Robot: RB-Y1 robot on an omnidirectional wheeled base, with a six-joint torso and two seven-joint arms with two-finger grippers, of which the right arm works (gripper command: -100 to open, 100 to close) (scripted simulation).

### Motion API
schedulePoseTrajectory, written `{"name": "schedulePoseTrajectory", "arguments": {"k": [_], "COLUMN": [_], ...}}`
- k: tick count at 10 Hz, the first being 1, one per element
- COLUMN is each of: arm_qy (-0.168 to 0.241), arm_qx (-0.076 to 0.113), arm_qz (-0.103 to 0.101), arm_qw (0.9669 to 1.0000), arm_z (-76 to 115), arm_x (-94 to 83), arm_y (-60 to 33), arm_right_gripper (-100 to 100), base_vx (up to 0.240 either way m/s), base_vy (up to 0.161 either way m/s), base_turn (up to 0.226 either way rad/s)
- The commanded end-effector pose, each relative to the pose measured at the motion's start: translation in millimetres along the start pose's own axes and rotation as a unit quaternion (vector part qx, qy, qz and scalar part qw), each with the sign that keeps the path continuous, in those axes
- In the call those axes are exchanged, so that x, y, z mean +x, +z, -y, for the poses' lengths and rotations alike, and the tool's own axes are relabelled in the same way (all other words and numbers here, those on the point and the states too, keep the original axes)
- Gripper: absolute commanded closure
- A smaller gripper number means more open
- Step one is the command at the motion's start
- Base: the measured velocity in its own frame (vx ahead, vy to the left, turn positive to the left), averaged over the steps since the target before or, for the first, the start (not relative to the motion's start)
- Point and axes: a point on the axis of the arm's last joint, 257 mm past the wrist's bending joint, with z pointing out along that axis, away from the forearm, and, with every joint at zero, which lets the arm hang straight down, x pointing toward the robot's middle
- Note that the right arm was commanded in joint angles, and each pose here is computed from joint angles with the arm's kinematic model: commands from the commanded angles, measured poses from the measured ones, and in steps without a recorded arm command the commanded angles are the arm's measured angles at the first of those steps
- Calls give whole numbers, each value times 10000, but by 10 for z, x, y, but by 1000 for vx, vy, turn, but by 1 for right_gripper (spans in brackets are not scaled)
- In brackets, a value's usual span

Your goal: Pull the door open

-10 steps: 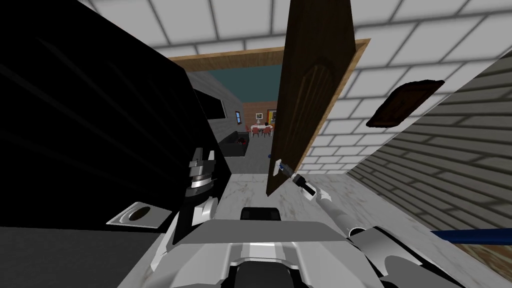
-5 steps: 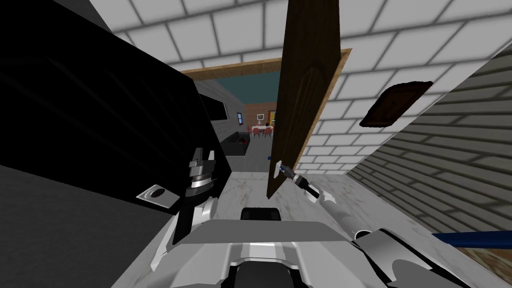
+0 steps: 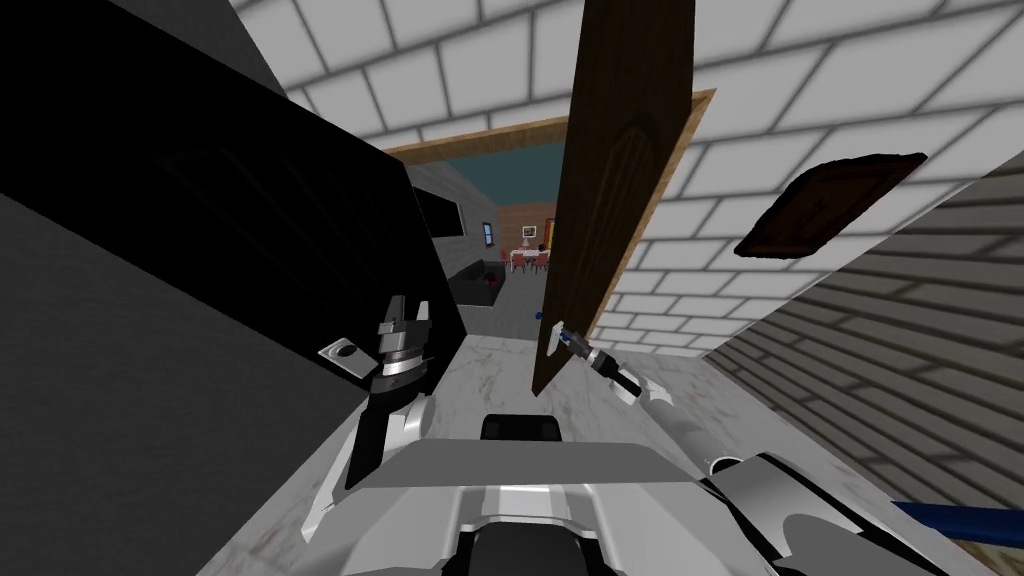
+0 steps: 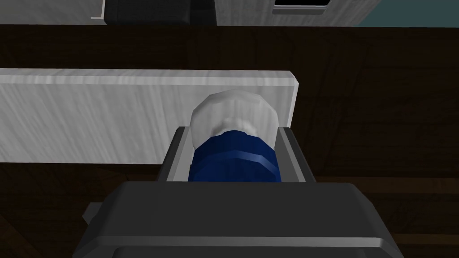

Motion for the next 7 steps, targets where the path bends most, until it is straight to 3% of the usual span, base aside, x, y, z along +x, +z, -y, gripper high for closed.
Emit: {"name": "schedulePoseTrajectory", "arguments": {"k": [1, 5, 7], "arm_qy": [-6, -10, 11], "arm_qx": [14, 1, 35], "arm_qz": [-46, -193, -243], "arm_qw": [10000, 9998, 9997], "arm_z": [7, -12, 31], "arm_x": [-10, 8, 54], "arm_y": [-48, -96, -100], "arm_right_gripper": [100, 100, 100], "base_vx": [-205, -137, -80], "base_vy": [-207, -185, -101], "base_turn": [129, 127, 69]}}
